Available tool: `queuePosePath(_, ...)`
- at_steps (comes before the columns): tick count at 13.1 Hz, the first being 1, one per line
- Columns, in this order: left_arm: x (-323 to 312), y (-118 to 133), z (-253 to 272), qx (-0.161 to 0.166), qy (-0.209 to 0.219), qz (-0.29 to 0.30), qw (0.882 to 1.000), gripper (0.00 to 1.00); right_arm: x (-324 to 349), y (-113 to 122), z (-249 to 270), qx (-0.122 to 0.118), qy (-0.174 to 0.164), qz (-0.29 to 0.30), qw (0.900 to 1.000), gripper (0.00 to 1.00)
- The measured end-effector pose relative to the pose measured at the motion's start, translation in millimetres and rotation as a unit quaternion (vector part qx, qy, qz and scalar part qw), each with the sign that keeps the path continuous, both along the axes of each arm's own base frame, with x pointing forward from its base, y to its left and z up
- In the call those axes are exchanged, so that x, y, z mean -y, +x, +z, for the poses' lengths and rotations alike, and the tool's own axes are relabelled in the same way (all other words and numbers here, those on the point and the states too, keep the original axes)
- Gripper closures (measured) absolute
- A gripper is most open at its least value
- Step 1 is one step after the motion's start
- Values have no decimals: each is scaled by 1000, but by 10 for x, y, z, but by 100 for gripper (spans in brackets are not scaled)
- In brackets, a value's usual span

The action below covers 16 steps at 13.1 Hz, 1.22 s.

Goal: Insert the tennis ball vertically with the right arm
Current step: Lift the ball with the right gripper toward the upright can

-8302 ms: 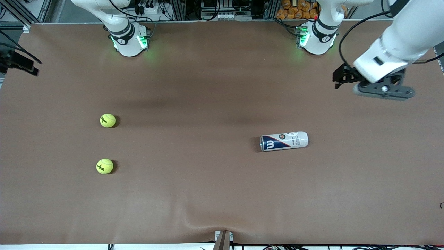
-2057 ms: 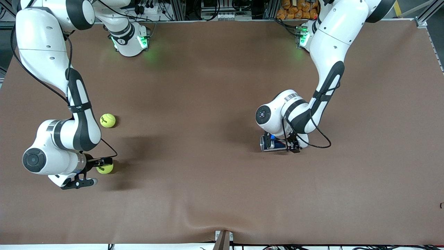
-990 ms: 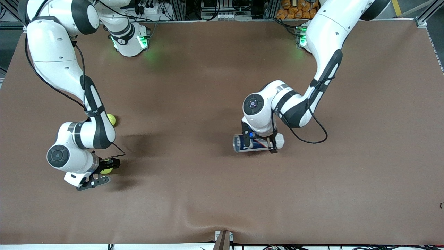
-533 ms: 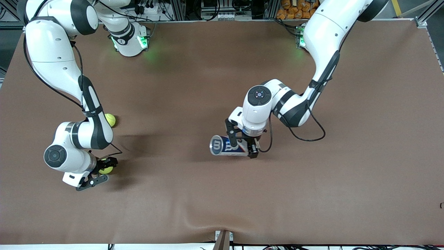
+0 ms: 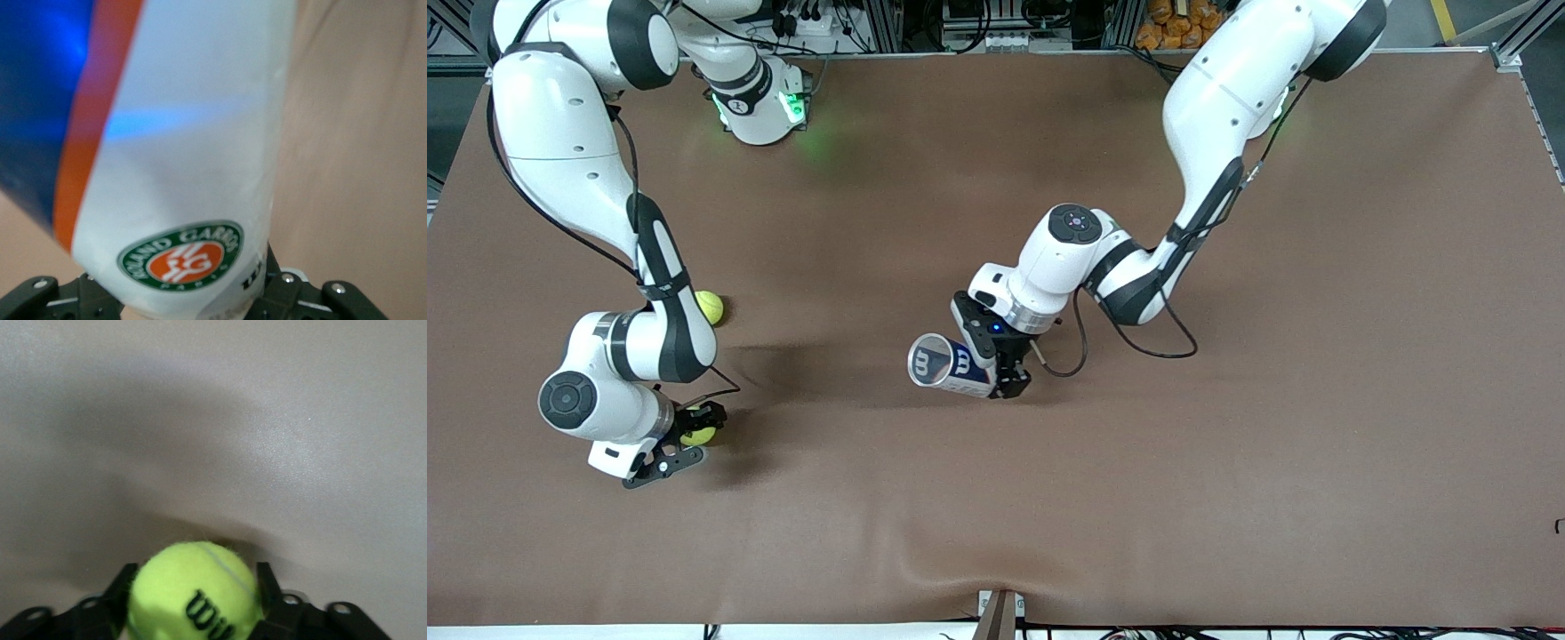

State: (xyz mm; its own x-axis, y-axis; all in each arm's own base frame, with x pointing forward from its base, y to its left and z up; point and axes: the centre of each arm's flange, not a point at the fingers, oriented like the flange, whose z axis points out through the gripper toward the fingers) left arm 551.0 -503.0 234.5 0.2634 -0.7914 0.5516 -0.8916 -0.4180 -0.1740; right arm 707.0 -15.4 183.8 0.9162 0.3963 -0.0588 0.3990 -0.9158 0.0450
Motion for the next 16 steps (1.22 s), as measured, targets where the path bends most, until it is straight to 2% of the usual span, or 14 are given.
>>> queuePosePath(1,9,-15,-110,10,-35,5,999,27,0,1,4,0,0,0,1000,33)
queuePosePath(3,-40,-18,-314,23,-87,18,996,27,-1,0,4,-1,1,-1,1000,33)
queuePosePath(6,-114,-47,-555,33,-137,32,989,27,-17,-11,14,-13,4,-3,1000,33)
queuePosePath(10,-161,-46,-622,38,-169,51,984,27,-133,63,249,-12,26,-12,1000,33)
queuePosePath(13,-186,-70,-735,35,-174,55,983,27,-336,203,812,-6,35,-27,999,33)
queuePosePath(16,-228,-97,-903,30,-173,58,983,27,-773,246,1399,19,47,-68,996,33)
